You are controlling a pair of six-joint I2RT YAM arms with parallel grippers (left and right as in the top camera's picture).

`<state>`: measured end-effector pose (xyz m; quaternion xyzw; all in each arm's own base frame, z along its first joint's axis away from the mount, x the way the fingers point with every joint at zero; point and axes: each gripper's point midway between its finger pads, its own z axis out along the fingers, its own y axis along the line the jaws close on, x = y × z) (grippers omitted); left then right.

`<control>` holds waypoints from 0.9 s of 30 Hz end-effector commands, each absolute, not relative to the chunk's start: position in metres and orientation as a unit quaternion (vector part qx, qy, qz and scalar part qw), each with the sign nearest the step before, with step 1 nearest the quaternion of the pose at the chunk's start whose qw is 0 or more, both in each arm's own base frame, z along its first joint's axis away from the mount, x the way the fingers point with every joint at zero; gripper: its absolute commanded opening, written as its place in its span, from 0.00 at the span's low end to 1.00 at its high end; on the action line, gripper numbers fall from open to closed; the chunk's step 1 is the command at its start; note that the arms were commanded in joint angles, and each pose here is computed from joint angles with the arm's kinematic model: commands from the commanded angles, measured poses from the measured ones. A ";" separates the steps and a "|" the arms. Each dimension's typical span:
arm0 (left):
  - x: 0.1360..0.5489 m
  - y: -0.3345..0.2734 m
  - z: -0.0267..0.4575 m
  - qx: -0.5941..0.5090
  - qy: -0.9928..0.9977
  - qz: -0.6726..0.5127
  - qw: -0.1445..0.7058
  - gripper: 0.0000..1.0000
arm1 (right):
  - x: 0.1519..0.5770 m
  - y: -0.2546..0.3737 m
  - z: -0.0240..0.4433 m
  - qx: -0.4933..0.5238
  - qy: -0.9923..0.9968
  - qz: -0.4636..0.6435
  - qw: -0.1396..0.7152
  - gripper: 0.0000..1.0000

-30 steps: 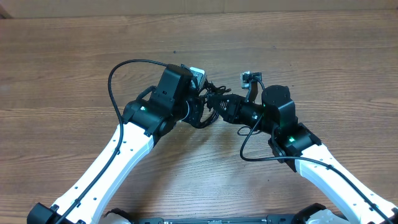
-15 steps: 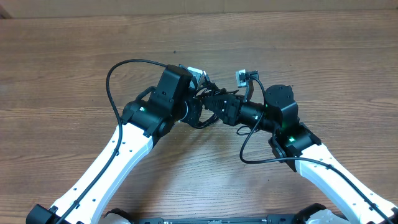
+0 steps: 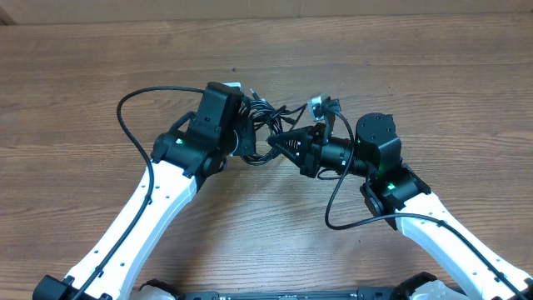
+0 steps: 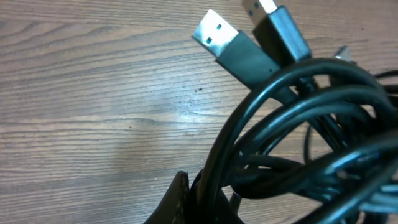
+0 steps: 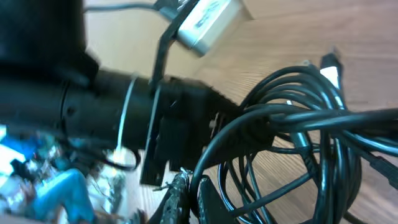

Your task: Untangle cables

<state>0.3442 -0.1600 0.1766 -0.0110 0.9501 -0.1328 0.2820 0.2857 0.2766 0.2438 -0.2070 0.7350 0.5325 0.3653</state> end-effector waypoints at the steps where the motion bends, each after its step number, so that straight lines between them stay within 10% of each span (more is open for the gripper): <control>1: 0.358 -0.141 0.188 -0.068 0.941 -0.115 0.311 0.04 | 0.254 0.287 0.252 -0.321 0.682 0.547 0.364 0.04; 22: 0.362 -0.161 0.198 -0.051 0.932 -0.169 0.316 0.04 | 0.239 0.283 0.222 -0.392 0.680 0.510 0.353 0.08; 27: 0.353 -0.176 0.196 0.063 0.932 -0.178 0.308 0.04 | 0.258 0.278 0.213 -0.339 0.724 0.482 0.359 0.29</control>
